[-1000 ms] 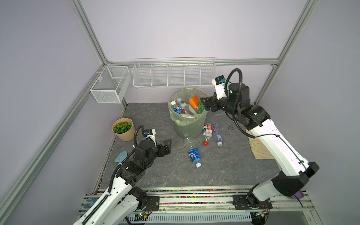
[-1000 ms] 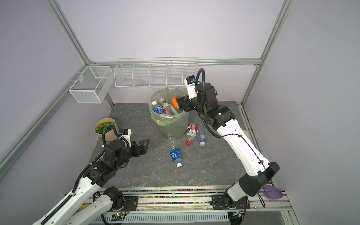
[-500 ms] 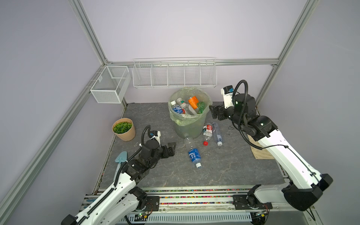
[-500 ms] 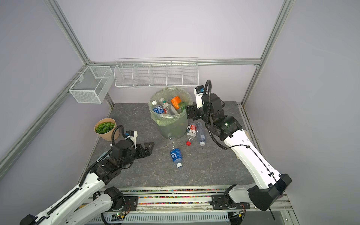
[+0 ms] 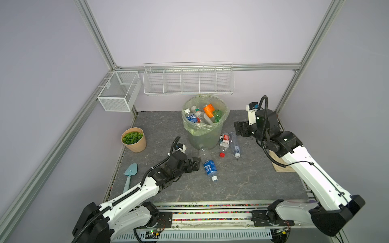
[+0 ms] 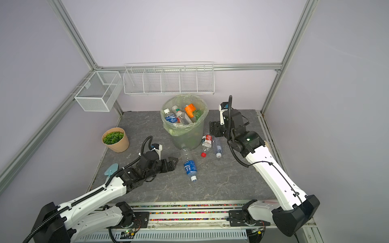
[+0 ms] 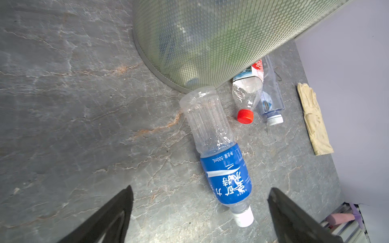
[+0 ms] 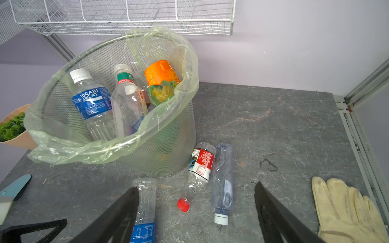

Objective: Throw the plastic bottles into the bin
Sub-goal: 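Withdraw the right gripper while lowering the left gripper onto the blue-labelled water bottle, then close the left gripper on the large blue-labelled water bottle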

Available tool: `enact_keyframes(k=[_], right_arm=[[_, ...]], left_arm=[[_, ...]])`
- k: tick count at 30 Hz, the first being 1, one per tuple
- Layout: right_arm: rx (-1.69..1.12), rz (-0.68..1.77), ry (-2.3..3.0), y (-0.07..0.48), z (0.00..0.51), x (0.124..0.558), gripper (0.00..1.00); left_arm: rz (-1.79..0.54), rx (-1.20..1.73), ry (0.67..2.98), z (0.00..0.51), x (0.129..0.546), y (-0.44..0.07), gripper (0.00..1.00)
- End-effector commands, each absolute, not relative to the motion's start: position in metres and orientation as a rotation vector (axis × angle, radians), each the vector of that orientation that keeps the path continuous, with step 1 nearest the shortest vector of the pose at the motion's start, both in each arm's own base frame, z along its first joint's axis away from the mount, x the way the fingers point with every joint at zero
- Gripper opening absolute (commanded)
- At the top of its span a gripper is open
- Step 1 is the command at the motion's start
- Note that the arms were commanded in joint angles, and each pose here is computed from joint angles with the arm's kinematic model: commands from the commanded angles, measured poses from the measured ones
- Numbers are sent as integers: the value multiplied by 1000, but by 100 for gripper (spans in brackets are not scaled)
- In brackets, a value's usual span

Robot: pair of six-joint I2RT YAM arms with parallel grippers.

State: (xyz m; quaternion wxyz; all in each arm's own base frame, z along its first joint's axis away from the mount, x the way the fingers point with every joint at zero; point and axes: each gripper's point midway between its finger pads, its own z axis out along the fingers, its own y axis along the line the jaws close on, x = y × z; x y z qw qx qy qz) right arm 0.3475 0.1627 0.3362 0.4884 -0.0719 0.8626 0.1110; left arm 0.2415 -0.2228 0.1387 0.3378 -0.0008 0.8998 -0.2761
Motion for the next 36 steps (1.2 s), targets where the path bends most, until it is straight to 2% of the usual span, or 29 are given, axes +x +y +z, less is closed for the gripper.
enact_keyframes(k=[1, 14, 23, 30, 36], right_arm=[[-131, 268, 2106, 154, 332, 342, 89], [-95, 242, 2135, 136, 316, 329, 88], [-65, 226, 2142, 123, 309, 322, 89], [-50, 233, 2145, 119, 304, 318, 89], [-44, 239, 2155, 118, 299, 316, 88]], left_arm=[[-747, -28, 2336, 146, 248, -238, 100], [-640, 11, 2475, 118, 261, -290, 100], [-506, -24, 2533, 96, 271, -298, 98], [-448, -10, 2560, 83, 276, -304, 94], [-419, -7, 2575, 74, 280, -309, 85]])
